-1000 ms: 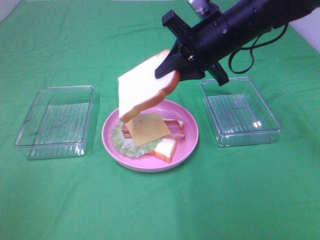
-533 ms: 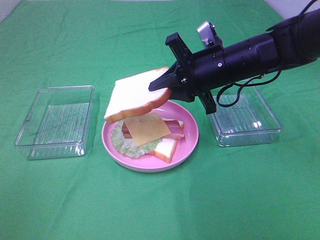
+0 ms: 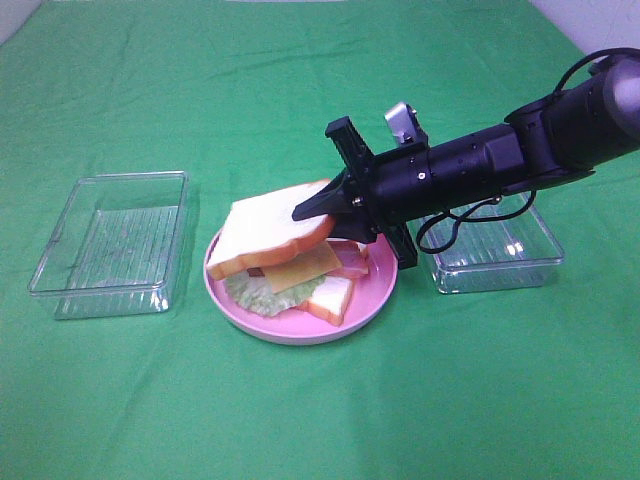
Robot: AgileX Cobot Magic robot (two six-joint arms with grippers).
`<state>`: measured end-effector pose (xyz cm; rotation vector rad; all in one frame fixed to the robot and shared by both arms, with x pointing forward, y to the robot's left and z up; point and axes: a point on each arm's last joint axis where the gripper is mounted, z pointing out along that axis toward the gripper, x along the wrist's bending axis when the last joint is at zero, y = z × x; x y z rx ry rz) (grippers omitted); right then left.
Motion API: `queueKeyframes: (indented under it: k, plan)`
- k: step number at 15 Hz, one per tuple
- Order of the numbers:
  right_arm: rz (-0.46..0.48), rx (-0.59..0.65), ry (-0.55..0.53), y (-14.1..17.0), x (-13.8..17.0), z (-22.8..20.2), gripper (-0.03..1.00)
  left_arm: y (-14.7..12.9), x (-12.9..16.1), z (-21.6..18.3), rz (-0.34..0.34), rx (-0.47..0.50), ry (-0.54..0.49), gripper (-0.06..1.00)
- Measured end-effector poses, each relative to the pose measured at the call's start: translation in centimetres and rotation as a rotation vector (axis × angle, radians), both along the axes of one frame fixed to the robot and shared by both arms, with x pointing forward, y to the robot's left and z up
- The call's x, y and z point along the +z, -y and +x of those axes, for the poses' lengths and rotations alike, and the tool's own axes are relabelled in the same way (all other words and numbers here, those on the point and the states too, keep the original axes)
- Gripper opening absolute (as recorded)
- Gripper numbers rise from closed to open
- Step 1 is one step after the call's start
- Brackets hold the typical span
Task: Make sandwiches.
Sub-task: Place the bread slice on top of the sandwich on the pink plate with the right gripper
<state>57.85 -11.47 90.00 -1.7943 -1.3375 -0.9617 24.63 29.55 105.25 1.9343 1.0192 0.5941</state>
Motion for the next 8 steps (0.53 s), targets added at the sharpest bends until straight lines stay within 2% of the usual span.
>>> queueKeyframes:
  k: [4,5,6,7,8]
  plan:
    - [-0.011,0.016,0.008,0.02,-0.07,-0.09,0.20,0.00,0.00,0.00,0.000,0.000,0.000,0.83]
    - [-0.018,0.025,0.010,0.04,-0.12,-0.15,0.24,0.00,0.00,0.00,0.000,0.000,0.000,0.83]
    - [-0.032,0.042,0.010,0.08,-0.23,-0.29,0.32,0.00,0.00,0.00,0.000,0.000,0.000,0.83]
    - [-0.061,0.080,0.011,0.18,-0.46,-0.57,0.51,0.00,0.00,0.00,0.000,0.000,0.000,0.83]
    - [-0.076,0.100,0.017,0.23,-0.53,-0.70,0.57,0.00,0.00,0.00,0.000,0.000,0.000,0.83]
